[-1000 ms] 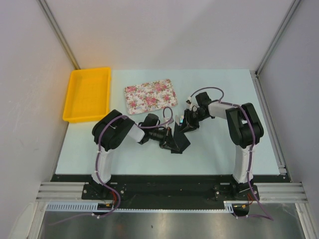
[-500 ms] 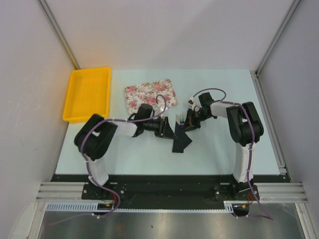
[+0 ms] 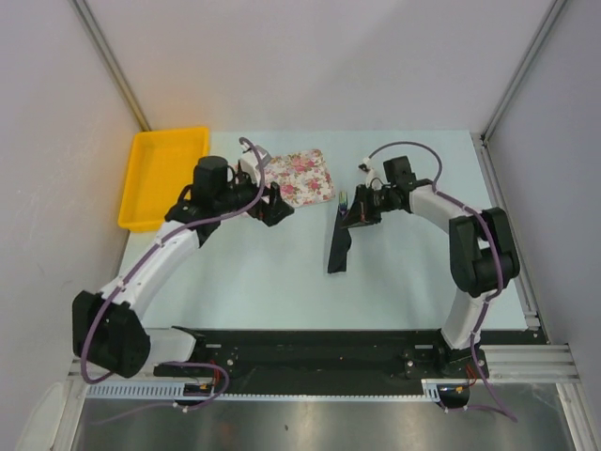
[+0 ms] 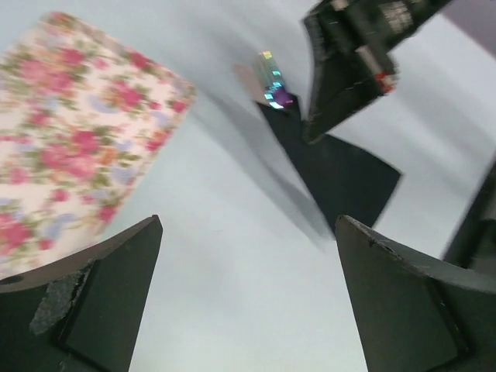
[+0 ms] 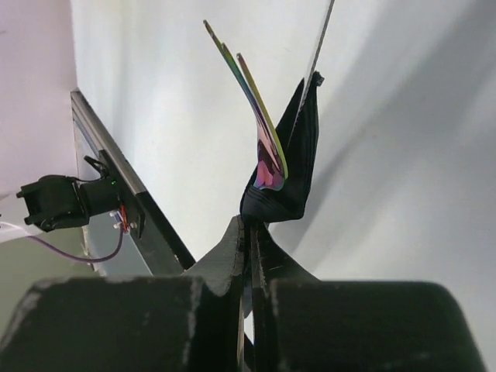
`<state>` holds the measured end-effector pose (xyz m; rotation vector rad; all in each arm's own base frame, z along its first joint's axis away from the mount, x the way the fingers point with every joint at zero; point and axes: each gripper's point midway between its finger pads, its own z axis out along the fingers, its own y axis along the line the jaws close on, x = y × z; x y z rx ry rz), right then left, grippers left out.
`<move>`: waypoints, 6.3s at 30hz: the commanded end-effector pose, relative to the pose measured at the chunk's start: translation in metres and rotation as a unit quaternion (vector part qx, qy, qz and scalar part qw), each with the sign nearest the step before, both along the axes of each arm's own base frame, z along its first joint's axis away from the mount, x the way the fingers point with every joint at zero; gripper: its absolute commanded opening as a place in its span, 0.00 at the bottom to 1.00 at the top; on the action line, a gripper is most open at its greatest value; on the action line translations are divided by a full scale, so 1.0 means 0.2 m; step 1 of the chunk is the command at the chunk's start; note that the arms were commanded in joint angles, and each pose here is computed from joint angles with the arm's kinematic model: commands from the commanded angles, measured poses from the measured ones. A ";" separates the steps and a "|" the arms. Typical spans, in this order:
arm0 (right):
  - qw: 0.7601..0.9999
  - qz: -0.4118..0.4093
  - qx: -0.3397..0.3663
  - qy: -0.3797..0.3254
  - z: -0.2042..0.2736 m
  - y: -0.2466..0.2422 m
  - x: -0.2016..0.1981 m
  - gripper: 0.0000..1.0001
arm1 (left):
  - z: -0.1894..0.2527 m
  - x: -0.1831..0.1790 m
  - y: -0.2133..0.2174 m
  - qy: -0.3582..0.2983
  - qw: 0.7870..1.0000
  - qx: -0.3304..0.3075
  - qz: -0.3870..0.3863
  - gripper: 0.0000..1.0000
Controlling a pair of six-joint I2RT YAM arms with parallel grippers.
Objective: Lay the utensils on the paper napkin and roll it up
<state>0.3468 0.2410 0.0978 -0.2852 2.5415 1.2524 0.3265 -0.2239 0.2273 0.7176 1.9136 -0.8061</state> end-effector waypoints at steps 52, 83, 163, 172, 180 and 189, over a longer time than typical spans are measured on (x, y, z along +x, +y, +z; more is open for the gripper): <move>0.820 0.229 0.129 -0.508 1.49 0.28 -0.98 0.00 | 0.66 -0.92 -0.44 -0.113 0.917 -0.231 -0.306 0.54; 0.849 0.203 0.100 -0.478 1.37 0.19 -1.01 0.73 | 0.71 -0.84 -0.35 -0.097 0.918 -0.265 -0.279 0.00; 0.872 -0.008 0.070 -0.484 1.46 0.06 -0.53 0.59 | 0.82 -0.26 -0.23 -0.056 0.959 -0.276 -0.008 0.00; 0.857 0.048 0.128 -0.497 1.44 0.31 -0.57 0.61 | 0.92 -0.31 -0.25 -0.046 0.948 -0.313 -0.035 0.00; 0.859 0.076 0.128 -0.490 1.34 0.37 -0.58 0.63 | 0.99 -0.42 -0.27 -0.053 0.935 -0.338 -0.088 0.00; 0.855 0.100 0.137 -0.490 1.32 0.37 -0.64 0.63 | 1.05 -0.56 -0.29 -0.071 0.919 -0.351 -0.166 0.00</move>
